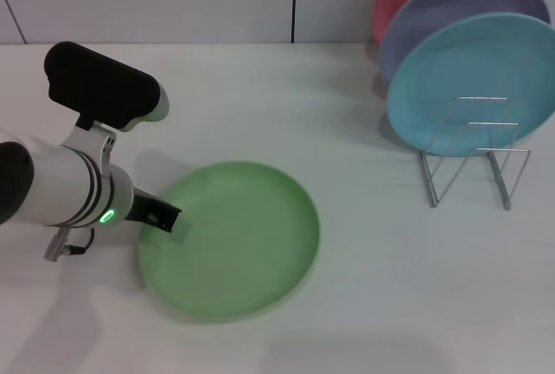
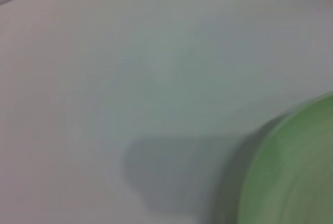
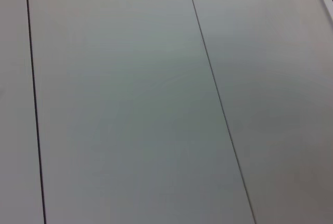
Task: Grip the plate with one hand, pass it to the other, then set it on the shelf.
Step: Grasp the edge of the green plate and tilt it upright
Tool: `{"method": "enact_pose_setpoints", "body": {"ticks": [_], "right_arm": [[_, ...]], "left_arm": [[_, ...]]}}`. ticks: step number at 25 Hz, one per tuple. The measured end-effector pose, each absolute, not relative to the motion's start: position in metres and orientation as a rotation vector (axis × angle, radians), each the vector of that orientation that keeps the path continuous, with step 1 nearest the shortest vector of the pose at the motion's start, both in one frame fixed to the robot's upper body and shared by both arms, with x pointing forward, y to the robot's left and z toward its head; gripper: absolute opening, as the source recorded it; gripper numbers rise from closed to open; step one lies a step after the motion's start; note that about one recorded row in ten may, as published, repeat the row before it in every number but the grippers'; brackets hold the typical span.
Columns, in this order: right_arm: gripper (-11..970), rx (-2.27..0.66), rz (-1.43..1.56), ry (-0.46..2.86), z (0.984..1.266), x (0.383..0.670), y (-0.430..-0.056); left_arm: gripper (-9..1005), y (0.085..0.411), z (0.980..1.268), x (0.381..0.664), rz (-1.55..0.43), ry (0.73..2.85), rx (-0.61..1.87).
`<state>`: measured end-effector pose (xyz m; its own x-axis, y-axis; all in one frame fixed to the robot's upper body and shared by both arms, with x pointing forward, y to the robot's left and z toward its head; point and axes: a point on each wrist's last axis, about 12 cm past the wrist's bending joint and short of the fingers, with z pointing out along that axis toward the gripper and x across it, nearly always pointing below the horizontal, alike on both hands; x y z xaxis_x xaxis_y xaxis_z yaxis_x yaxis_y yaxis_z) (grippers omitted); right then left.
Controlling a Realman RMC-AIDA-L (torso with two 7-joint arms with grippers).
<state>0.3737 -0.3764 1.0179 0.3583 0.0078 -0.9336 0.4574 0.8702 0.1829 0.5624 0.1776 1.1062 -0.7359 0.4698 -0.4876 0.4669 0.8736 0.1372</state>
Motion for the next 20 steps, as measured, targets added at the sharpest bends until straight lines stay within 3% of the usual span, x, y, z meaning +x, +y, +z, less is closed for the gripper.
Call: {"method": "enact_pose_setpoints", "body": {"ticks": [20], "right_arm": [[836, 0.435, -0.291, 1.125, 1.024, 0.373, -0.375]], "left_arm": [[61, 0.168, 1.135, 0.562, -0.027, 2.404, 0.733]]}}
